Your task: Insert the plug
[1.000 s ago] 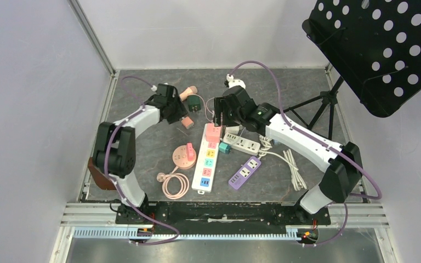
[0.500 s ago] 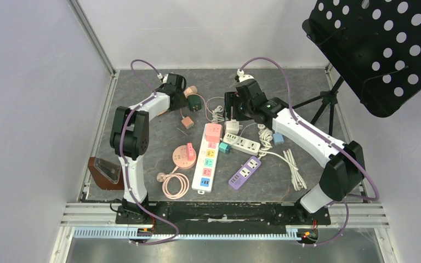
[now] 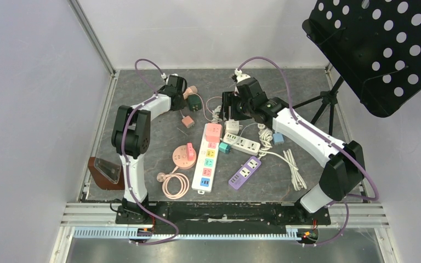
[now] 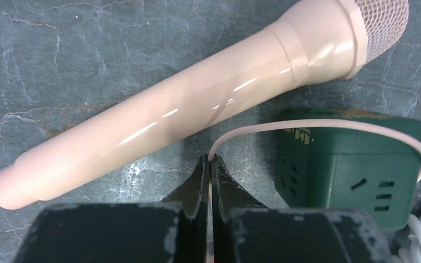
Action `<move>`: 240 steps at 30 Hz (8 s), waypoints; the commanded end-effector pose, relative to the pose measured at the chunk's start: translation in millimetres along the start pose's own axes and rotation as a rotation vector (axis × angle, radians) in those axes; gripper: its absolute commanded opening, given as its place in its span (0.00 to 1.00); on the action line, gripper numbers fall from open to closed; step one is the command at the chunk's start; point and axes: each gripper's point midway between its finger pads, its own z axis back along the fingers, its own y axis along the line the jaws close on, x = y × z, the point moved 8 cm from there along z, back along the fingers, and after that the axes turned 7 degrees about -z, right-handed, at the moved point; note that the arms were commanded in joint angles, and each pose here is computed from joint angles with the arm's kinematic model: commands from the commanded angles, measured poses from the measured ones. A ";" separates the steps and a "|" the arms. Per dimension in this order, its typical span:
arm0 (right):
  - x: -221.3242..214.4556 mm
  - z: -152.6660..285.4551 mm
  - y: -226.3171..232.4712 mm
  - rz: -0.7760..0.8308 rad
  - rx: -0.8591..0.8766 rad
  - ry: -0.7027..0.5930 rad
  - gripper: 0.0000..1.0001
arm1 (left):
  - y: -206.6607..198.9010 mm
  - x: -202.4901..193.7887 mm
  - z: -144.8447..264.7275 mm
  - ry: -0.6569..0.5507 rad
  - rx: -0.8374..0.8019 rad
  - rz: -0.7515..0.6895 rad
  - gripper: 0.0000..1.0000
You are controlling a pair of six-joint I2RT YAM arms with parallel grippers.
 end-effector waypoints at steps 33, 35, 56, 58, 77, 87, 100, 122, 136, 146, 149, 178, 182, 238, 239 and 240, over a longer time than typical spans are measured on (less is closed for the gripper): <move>17.1 -48.2 87.0 0.600 0.523 -0.265 0.87 | -7.1 46.1 276.3 -0.514 -0.895 -0.652 0.02; 17.1 -50.8 87.4 0.596 0.516 -0.267 0.85 | -6.1 44.5 277.7 -0.511 -0.893 -0.650 0.02; 3.7 -60.4 103.6 0.592 0.523 -0.292 0.14 | -6.8 42.2 295.0 -0.526 -0.946 -0.616 0.02; 3.1 -58.2 104.3 0.581 0.519 -0.293 0.03 | -6.1 41.8 295.2 -0.523 -0.936 -0.610 0.02; -43.8 -41.1 151.0 0.013 0.288 -0.296 0.00 | 56.2 7.4 302.4 -0.385 -0.287 0.124 0.62; -113.6 -69.4 155.5 0.088 0.005 -0.338 0.00 | 86.1 -38.6 280.0 -0.275 -0.016 0.248 0.60; -171.3 -91.8 163.4 0.183 -0.020 -0.347 0.00 | 108.3 -79.3 293.2 -0.323 0.021 0.225 0.60; -177.4 -102.6 164.7 0.142 0.046 -0.396 0.00 | 118.9 -101.4 280.8 -0.302 0.095 0.216 0.61; -191.9 -124.9 163.0 0.156 -0.007 -0.364 0.00 | 120.9 -103.7 282.3 -0.314 0.100 0.223 0.60; -172.8 -99.6 173.1 0.140 0.038 -0.429 0.00 | 122.0 -103.8 283.6 -0.321 0.105 0.225 0.60; -171.2 -98.1 173.1 0.132 0.050 -0.445 0.00 | 124.6 -102.9 288.3 -0.348 0.113 0.236 0.60; -188.2 -125.4 166.5 0.188 -0.064 -0.414 0.00 | 126.0 -104.5 289.2 -0.357 0.116 0.237 0.60; -185.3 -120.9 169.4 0.191 -0.055 -0.401 0.00 | 125.9 -104.3 289.4 -0.358 0.115 0.237 0.60; -187.0 -129.0 165.9 0.204 -0.051 -0.401 0.00 | 128.5 -106.6 292.5 -0.377 0.120 0.248 0.60; -187.6 -129.3 165.5 0.210 -0.057 -0.403 0.00 | 128.5 -106.6 292.5 -0.377 0.120 0.249 0.60; -187.3 -129.3 164.9 0.214 -0.063 -0.406 0.00 | 128.5 -106.6 292.6 -0.377 0.120 0.249 0.60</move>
